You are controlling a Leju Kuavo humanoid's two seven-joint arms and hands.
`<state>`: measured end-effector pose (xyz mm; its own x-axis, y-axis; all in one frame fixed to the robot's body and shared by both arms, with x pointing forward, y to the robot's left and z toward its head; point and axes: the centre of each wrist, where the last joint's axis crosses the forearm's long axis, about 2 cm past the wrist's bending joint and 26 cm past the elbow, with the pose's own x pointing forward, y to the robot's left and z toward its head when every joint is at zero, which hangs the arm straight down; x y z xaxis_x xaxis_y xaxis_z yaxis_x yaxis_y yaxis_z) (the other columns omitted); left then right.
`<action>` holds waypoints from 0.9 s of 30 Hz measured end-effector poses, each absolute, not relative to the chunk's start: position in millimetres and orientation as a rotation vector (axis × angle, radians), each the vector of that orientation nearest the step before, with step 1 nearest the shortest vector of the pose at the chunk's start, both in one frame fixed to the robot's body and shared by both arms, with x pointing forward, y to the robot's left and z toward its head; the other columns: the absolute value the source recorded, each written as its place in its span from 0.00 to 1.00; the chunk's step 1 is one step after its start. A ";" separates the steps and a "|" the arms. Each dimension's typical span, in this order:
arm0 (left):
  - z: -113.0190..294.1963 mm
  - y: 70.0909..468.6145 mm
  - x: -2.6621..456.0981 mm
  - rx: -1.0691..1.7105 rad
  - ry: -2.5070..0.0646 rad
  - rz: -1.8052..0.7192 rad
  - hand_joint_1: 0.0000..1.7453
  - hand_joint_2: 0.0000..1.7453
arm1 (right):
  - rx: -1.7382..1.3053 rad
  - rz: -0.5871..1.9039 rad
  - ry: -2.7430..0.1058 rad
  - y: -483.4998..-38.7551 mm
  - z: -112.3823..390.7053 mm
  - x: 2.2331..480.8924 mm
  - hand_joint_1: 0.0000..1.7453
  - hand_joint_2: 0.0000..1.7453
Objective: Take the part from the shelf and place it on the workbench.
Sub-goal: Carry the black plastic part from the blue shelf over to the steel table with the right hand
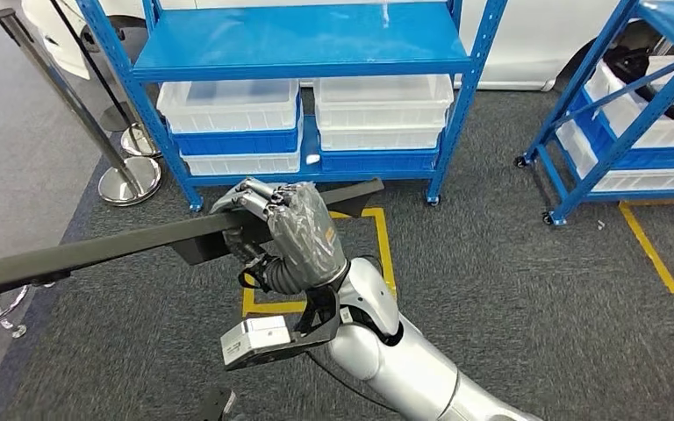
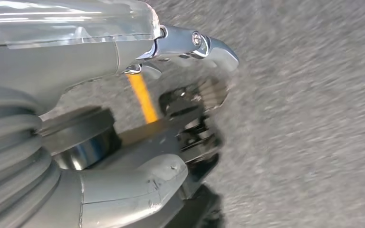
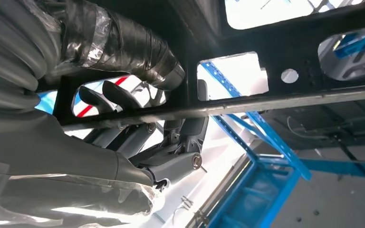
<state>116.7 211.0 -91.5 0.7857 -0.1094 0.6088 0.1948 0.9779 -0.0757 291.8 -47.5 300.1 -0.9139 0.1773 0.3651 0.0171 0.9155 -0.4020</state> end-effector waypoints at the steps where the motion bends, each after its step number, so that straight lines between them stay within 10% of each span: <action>1: -91.6 211.1 116.7 -0.137 -0.647 -0.165 0.00 1.00 | -0.142 0.556 -2.676 -47.4 300.2 291.7 1.00 1.00; 27: -89.4 212.0 125.3 -0.132 -0.646 -0.169 0.00 1.00 | -0.180 0.573 -2.683 -44.9 301.9 294.8 1.00 1.00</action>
<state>125.3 212.0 -89.4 0.7854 -0.1156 0.6081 0.1976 0.9778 -0.0694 294.8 -44.9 301.9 -0.9160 0.2023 0.3465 0.0432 0.9083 -0.4161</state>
